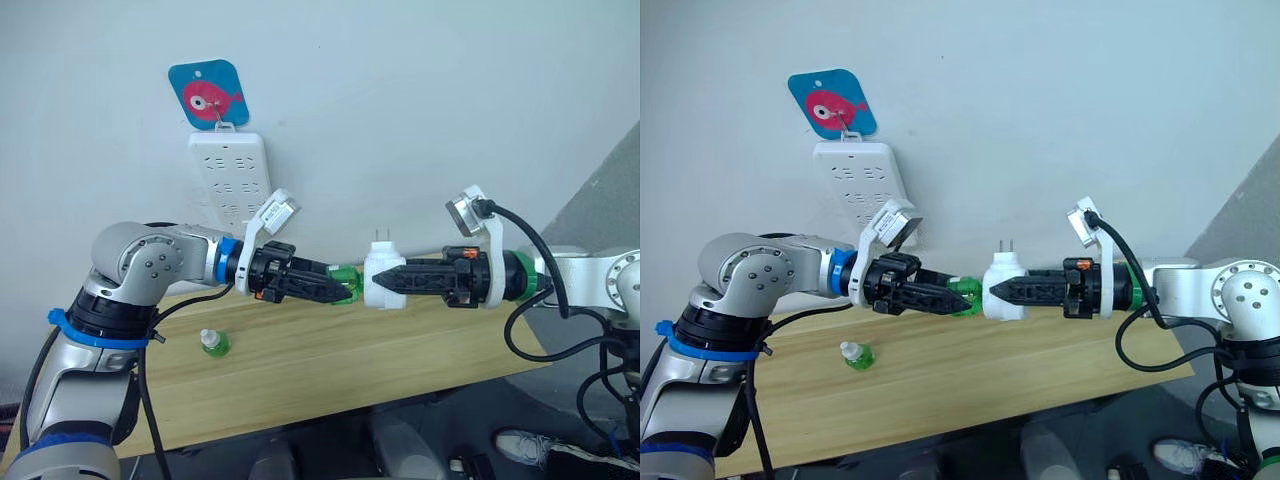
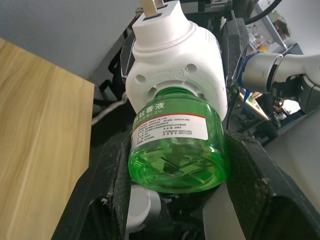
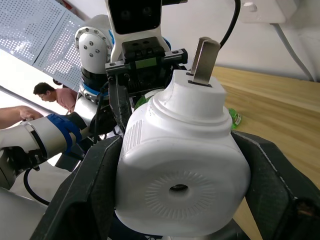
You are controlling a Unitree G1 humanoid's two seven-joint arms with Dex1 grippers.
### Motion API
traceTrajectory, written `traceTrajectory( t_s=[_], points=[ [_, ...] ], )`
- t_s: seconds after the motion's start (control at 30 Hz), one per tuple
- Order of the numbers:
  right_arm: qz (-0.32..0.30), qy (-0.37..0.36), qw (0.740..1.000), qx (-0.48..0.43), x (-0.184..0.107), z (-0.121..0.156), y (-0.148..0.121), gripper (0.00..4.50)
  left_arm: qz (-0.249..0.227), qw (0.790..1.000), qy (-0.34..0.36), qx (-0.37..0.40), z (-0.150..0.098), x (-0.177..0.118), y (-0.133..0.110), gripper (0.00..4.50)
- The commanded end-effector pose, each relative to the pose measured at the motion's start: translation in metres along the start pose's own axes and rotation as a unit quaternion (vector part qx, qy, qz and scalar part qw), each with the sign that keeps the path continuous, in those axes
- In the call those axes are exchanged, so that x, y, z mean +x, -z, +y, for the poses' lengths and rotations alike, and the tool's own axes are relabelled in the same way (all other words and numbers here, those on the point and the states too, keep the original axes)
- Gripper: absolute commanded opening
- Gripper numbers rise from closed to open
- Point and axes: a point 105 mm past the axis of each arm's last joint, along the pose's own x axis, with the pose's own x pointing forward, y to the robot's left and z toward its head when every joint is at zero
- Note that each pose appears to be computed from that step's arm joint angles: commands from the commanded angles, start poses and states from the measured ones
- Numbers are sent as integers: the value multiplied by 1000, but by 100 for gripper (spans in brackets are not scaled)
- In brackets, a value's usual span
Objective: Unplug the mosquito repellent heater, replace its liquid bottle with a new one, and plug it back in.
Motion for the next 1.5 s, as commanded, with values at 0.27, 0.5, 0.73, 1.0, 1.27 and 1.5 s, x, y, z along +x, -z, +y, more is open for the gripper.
traceTrajectory(
  t_s=[0.27,0.5,0.73,1.0,1.27,1.5],
  points=[
    [-2,-22,1000,-14,-4,13,-4,307,-35,990,-90,100,12,-28,-7,450],
    [-14,-13,1000,-5,-6,9,-7,307,-56,979,-135,143,15,-46,-9,450],
    [-22,-8,1000,5,-8,6,-7,307,-42,945,-207,251,29,-64,-2,450],
    [-26,0,1000,14,-7,2,-9,307,4,900,-137,413,9,-42,21,450],
    [-27,-1,999,17,-5,2,-9,307,-51,851,-113,511,0,-16,15,450],
    [-30,-2,999,17,-4,3,-10,307,-75,837,-102,533,-3,-2,22,450]
  ],
)
